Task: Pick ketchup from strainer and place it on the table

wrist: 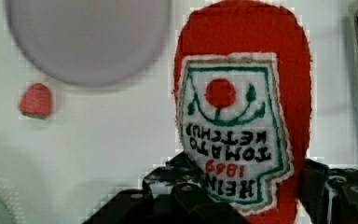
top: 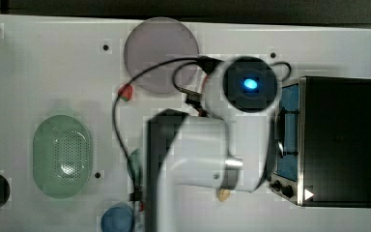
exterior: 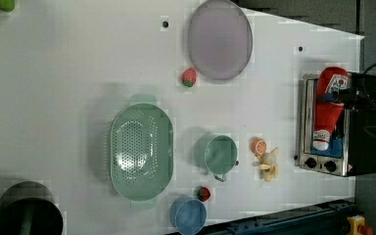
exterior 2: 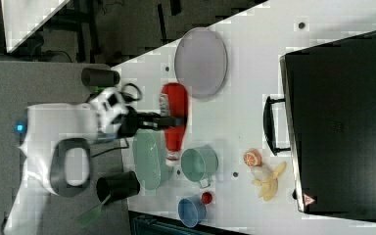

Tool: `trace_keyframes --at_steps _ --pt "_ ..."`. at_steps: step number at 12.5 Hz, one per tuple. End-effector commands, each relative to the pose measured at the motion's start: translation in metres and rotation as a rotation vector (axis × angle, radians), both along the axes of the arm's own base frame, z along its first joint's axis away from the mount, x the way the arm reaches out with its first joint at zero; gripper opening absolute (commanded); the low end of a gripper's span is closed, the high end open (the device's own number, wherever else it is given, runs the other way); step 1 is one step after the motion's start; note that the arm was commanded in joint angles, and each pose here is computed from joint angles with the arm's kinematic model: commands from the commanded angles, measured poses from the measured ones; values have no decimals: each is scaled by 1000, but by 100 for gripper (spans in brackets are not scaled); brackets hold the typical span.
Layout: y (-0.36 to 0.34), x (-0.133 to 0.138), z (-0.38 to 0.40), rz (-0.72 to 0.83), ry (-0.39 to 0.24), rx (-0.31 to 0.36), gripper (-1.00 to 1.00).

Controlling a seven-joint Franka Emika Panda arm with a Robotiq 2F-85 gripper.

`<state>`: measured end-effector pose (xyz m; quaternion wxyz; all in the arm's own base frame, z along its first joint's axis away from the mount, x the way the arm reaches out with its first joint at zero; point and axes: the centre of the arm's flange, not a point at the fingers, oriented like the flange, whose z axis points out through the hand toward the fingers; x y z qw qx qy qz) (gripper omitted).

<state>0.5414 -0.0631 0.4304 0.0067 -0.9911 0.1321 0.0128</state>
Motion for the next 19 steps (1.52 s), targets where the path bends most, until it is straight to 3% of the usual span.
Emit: trace_keyframes --at_steps 1,8,11,12,16,19 --pt "20 -17 -41 111 42 4 13" --pt "21 -31 -159 106 89 50 19" --pt "23 -26 -192 106 69 66 83" --pt "26 -24 -189 112 64 65 99" --pt "24 -12 -123 17 4 28 100" --pt "21 -7 -40 -201 -10 -5 100"
